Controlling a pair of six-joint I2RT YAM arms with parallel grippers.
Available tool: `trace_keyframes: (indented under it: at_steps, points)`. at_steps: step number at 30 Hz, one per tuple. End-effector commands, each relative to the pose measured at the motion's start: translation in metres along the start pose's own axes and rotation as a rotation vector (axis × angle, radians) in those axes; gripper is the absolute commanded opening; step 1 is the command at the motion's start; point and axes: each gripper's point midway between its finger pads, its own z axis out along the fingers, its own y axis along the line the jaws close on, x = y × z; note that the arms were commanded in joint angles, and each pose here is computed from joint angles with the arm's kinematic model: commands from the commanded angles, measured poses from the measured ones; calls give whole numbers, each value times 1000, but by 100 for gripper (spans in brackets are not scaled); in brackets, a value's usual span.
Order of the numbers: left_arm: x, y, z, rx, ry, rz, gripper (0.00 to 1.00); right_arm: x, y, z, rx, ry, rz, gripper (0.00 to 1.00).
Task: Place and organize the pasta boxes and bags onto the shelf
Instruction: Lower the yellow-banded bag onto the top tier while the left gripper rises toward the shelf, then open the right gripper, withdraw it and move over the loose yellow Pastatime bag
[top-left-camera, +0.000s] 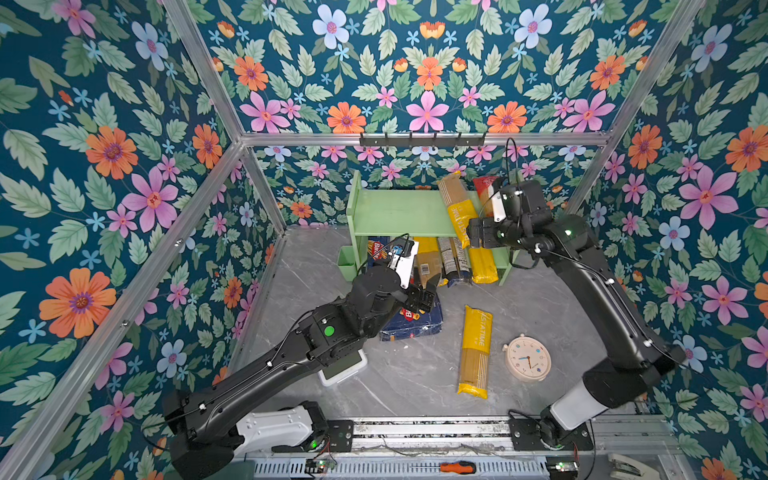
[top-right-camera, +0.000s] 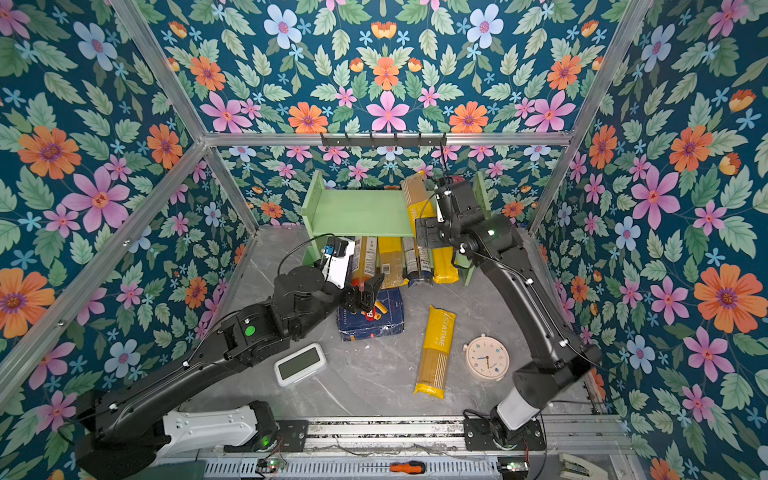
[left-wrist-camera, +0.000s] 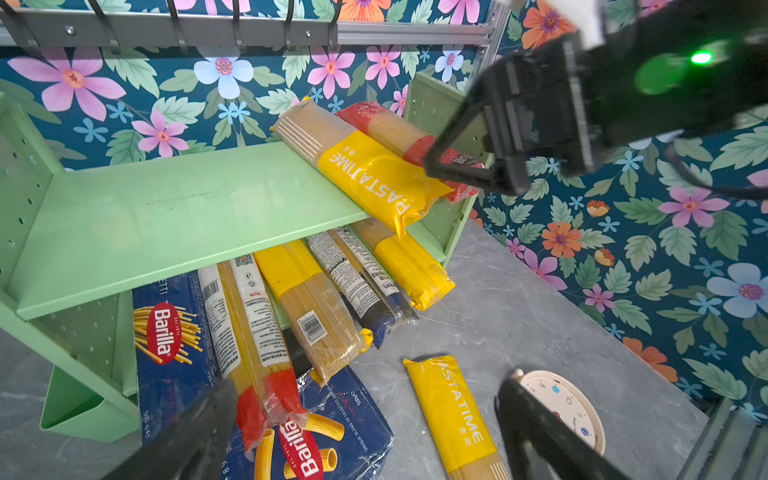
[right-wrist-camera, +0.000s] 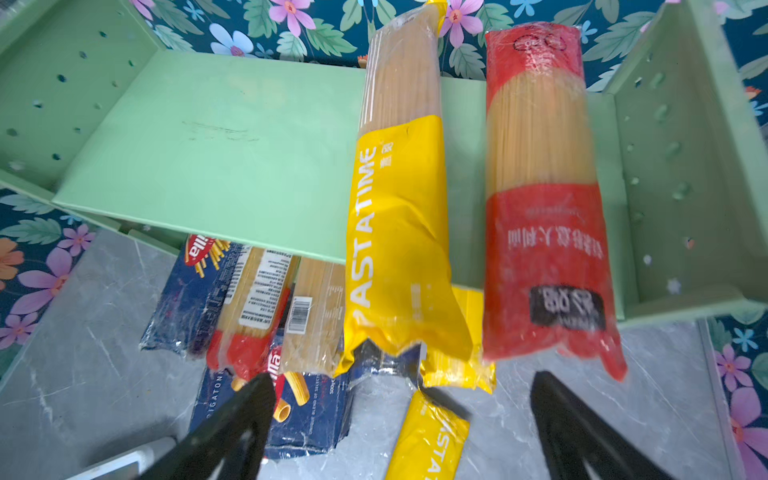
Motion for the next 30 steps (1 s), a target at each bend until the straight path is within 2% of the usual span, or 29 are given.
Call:
trace_keyframes:
  at_steps: [1, 12, 21, 24, 30]
  points:
    - [-2, 3, -1, -7, -18, -32, 100, 12, -6, -19, 28, -37, 38, 97]
    - [44, 2, 9, 11, 53, -91, 100, 120, -24, -58, 45, 50, 78, 97]
    - [93, -10, 28, 55, 157, -116, 100, 192, -51, -67, 73, 139, 121, 97]
    - [112, -7, 29, 41, 184, -126, 100, 213, -60, -68, 95, 183, 130, 97]
    - [142, -1, 28, 12, 226, -138, 100, 251, -61, -64, 56, 230, 189, 96]
